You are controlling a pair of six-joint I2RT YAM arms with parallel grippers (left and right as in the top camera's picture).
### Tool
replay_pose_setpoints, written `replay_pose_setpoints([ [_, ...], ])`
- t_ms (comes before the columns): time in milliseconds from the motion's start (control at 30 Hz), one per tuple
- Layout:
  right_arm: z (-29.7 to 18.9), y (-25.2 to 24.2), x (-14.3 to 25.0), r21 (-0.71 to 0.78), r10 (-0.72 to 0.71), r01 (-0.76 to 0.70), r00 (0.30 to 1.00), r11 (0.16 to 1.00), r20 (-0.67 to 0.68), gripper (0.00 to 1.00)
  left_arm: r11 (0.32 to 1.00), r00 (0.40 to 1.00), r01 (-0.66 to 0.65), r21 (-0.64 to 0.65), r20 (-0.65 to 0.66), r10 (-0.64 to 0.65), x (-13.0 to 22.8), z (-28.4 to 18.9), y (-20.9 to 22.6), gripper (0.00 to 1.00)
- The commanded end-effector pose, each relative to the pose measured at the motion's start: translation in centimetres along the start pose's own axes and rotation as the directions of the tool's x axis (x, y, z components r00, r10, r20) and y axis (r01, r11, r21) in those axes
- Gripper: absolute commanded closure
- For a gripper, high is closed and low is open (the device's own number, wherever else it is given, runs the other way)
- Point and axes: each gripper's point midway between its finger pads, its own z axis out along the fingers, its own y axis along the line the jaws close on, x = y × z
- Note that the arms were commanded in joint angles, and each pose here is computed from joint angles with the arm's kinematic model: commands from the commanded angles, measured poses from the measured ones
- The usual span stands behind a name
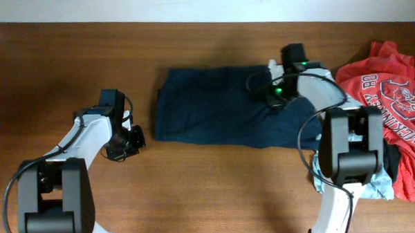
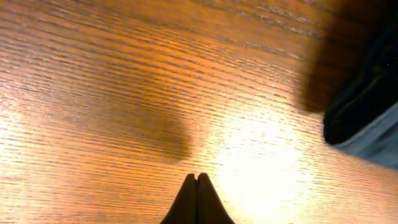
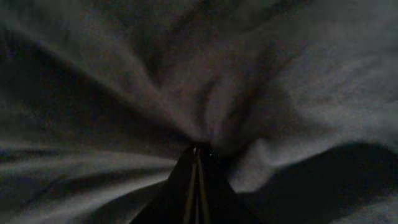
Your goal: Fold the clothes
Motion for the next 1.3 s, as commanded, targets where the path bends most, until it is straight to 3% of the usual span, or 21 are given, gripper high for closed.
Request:
replay_pose_setpoints([
  [0,-0.3,3.0,2.3,-0.065,-0.112,0.108,0.992,0.992,-0.06,0.96,0.999,0.997,-0.052,-0.001,0.054,0.052,-1.1,-1.4,-0.3,0.99],
  [100,-1.5,6.1,2.5,-0.08,-0.185,0.18,0.981,0.98,-0.056,0.96,0.996,0.982,-0.087,0.037,0.172,0.079,-3.2,-4.9,-1.7,1.0],
  [167,-1.3,8.0,2.9,-0.082,-0.24,0.234,0.969,0.969,-0.065,0.96,0.98,0.954,-0.177,0.09,0.262,0.148,-4.5,-7.5,-3.6,0.98],
  [267,-1.1,11.0,3.8,-0.101,-0.307,0.299,0.948,0.949,-0.081,0.96,0.903,0.868,-0.394,0.171,0.392,0.304,-5.5,-10.5,-7.3,0.95],
  [333,-1.0,13.4,4.4,-0.113,-0.357,0.347,0.93,0.931,-0.084,0.96,0.867,0.818,-0.472,0.159,0.445,0.364,-6.1,-11.2,-8.4,0.93],
  [600,-4.4,17.2,4.7,-0.07,-0.388,0.385,0.921,0.92,-0.031,0.96,0.767,0.667,-0.624,0.153,0.615,0.42,-10.7,-10.4,-12.8,0.95],
  [800,-7.1,17.0,5.3,-0.04,-0.369,0.368,0.929,0.929,-0.027,0.96,0.69,0.616,-0.698,0.191,0.651,0.443,-12.9,-4.4,-16.5,0.96],
  [933,-7.1,16.8,5.9,-0.041,-0.366,0.364,0.929,0.93,-0.053,0.96,0.678,0.591,-0.714,0.176,0.671,0.448,-13.8,-2.5,-17.4,0.92],
  [1100,-7.2,16.6,6.5,-0.042,-0.364,0.361,0.928,0.931,-0.079,0.96,0.761,0.651,-0.637,0.122,0.613,0.446,-14.8,1.0,-15.4,0.98],
  [1167,-7.2,16.2,6.7,-0.03,-0.361,0.36,0.928,0.933,-0.095,0.96,0.863,0.729,-0.505,0.029,0.55,0.408,-15.5,2.7,-12.2,1.0],
  [1267,-7.3,14.7,6.6,0.06,-0.31,0.318,0.944,0.946,-0.11,0.96,0.914,0.773,-0.399,-0.078,0.507,0.381,-15.7,3.4,-9.2,1.0],
])
